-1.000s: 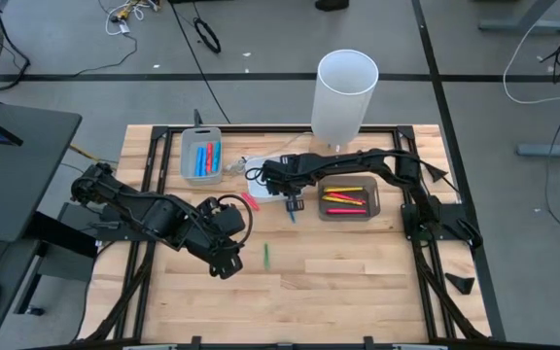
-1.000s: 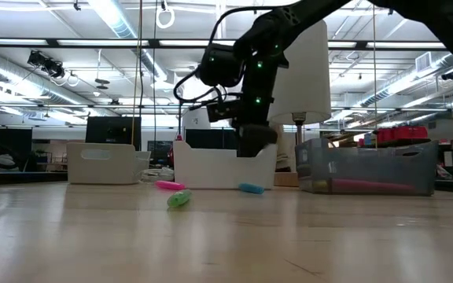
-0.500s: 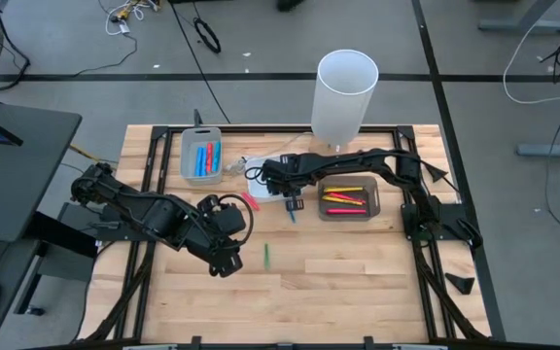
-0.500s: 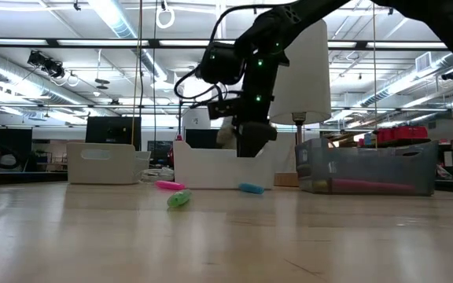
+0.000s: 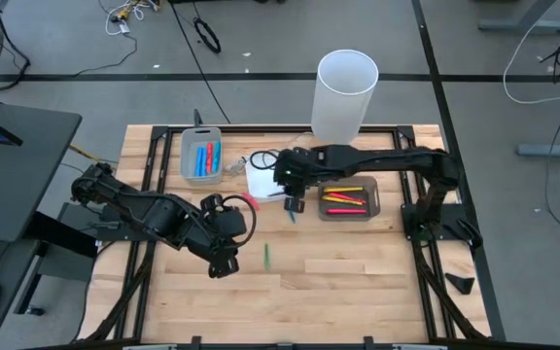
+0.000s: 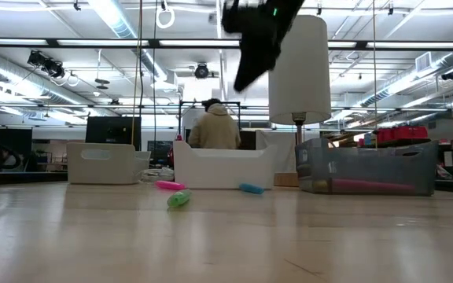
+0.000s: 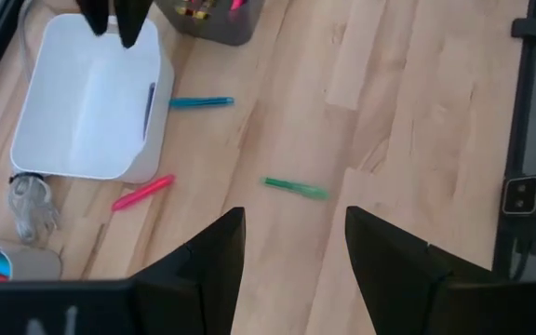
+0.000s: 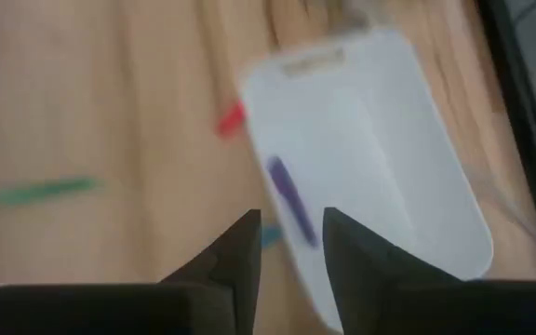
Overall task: Pick & Place Markers
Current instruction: Put the transparent green pen into the white bin
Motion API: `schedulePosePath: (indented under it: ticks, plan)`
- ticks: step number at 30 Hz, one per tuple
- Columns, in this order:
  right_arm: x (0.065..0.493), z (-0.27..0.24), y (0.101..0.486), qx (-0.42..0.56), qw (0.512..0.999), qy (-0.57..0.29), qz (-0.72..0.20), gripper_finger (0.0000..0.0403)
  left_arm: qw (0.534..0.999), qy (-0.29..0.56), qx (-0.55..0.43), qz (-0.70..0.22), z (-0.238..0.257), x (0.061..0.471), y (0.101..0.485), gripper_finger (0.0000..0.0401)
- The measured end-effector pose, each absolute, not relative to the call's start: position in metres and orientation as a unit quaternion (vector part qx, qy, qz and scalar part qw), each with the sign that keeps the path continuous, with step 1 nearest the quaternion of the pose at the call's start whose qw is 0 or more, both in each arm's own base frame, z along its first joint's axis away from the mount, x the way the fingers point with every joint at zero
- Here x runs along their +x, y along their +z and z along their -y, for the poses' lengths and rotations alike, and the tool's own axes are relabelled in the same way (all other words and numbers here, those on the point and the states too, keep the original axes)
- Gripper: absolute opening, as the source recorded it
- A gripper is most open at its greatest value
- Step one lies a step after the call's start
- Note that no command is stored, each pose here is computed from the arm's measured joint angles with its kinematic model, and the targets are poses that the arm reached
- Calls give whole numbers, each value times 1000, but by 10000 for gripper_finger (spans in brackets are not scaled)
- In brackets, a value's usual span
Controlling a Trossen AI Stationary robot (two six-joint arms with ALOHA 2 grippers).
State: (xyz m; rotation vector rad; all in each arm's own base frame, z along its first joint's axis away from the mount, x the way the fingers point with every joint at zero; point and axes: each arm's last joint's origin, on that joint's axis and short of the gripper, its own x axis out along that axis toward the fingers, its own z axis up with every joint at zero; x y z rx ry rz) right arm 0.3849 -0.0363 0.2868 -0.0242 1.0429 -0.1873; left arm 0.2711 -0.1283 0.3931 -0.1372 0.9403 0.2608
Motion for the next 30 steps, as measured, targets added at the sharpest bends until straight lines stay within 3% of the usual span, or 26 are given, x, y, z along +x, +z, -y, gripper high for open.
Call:
schedulePosePath:
  ticks: [10, 21, 30]
  plan:
    - [355, -34, 358, 30, 944, -31, -326, 111, 879, 143, -87, -447, 123, 274, 393, 193]
    - [340, -108, 382, 15, 968, 74, -238, 114, 855, 210, -226, -418, 123, 274, 393, 193]
    - [334, -131, 391, -40, 983, 1, -177, 114, 789, 253, -395, -397, 126, 275, 394, 193]
